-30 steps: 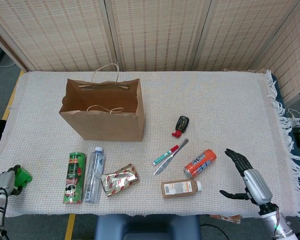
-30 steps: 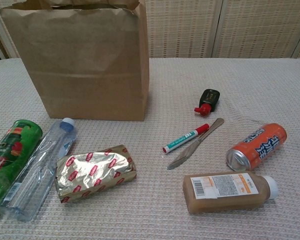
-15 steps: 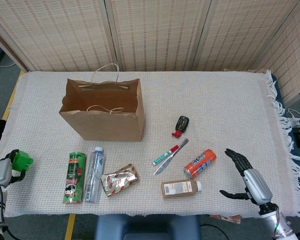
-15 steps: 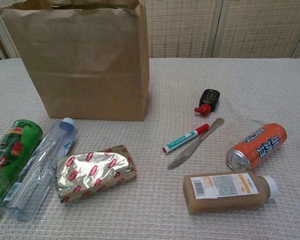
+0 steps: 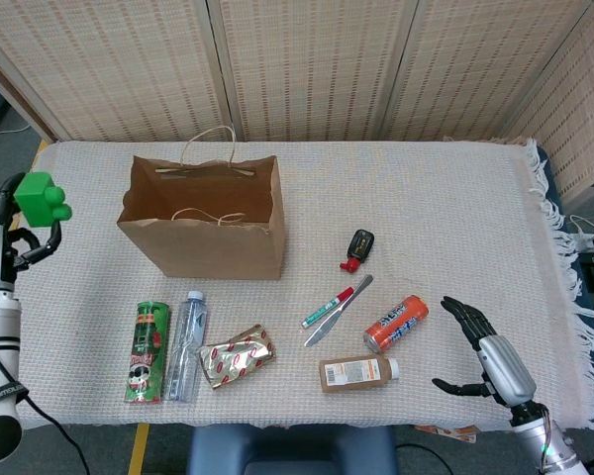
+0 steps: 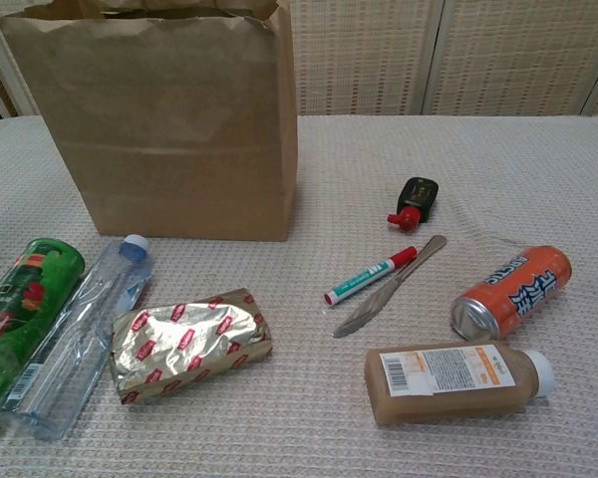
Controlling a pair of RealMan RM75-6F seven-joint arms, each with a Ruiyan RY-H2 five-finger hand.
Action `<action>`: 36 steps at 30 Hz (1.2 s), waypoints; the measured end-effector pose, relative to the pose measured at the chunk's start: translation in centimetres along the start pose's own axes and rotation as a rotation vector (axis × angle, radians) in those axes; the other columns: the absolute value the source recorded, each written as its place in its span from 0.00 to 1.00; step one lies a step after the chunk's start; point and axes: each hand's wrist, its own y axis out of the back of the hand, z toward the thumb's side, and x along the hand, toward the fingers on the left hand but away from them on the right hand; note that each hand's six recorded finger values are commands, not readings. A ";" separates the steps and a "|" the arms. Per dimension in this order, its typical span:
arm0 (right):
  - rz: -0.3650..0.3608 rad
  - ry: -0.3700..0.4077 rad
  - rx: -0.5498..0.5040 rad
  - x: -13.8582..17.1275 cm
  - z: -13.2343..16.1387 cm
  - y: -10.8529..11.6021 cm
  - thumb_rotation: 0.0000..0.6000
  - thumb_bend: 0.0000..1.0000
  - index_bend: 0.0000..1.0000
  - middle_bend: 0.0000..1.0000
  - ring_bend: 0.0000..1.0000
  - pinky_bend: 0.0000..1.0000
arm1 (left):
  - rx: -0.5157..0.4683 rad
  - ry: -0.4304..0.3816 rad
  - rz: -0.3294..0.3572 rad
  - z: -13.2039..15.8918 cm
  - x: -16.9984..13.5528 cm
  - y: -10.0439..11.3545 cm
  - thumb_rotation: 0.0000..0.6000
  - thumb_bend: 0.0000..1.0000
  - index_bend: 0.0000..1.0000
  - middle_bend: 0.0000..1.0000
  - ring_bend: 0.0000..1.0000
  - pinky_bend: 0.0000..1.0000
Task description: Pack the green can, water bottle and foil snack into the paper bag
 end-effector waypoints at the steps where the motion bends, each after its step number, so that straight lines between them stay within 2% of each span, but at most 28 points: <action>1: 0.001 0.000 0.000 0.0 0.0 0.0 1.00 0.00 0.00 0.00 0.00 0.00 | 0.006 -0.030 -0.021 1.2 0.4 -0.8 1.00 0.66 0.60 0.64 0.64 0.73; 7: 0.007 -0.005 -0.004 0.1 0.0 0.0 1.00 0.00 0.00 0.00 0.00 0.00 | 0.090 -0.139 -0.138 5.9 1.7 -6.0 1.00 0.66 0.60 0.64 0.64 0.73; 13: 0.013 -0.016 -0.010 0.1 -0.1 0.0 1.00 0.00 0.00 0.00 0.00 0.00 | 0.212 -0.192 -0.226 8.2 3.0 -12.5 1.00 0.64 0.58 0.61 0.61 0.71; 15: 0.015 -0.016 -0.012 0.1 -0.1 0.0 1.00 0.00 0.00 0.00 0.00 0.00 | 0.258 -0.201 -0.236 8.4 3.5 -14.1 1.00 0.56 0.47 0.52 0.51 0.63; 18: 0.018 -0.014 -0.012 0.1 0.0 0.0 1.00 0.00 0.00 0.00 0.00 0.00 | 0.339 -0.216 -0.253 8.5 4.1 -16.5 1.00 0.42 0.17 0.19 0.16 0.36; 20: 0.017 -0.014 -0.013 0.2 0.0 0.1 1.00 0.00 0.00 0.00 0.00 0.00 | 0.376 -0.224 -0.268 8.7 4.2 -18.1 1.00 0.39 0.06 0.07 0.05 0.24; 22: 0.016 -0.012 -0.012 0.2 0.0 0.1 1.00 0.00 0.00 0.00 0.00 0.00 | 0.394 -0.230 -0.280 8.8 4.2 -19.2 1.00 0.38 0.01 0.01 0.00 0.17; 25: 0.016 -0.014 -0.011 0.4 -0.1 0.2 1.00 0.00 0.00 0.00 0.00 0.00 | 0.391 -0.234 -0.279 9.0 4.1 -19.5 1.00 0.37 0.00 0.00 0.00 0.14; 36: 0.021 -0.017 -0.005 0.4 -0.1 0.1 1.00 0.00 0.00 0.00 0.00 0.00 | 0.356 -0.226 -0.272 9.0 3.9 -18.2 1.00 0.38 0.00 0.00 0.00 0.14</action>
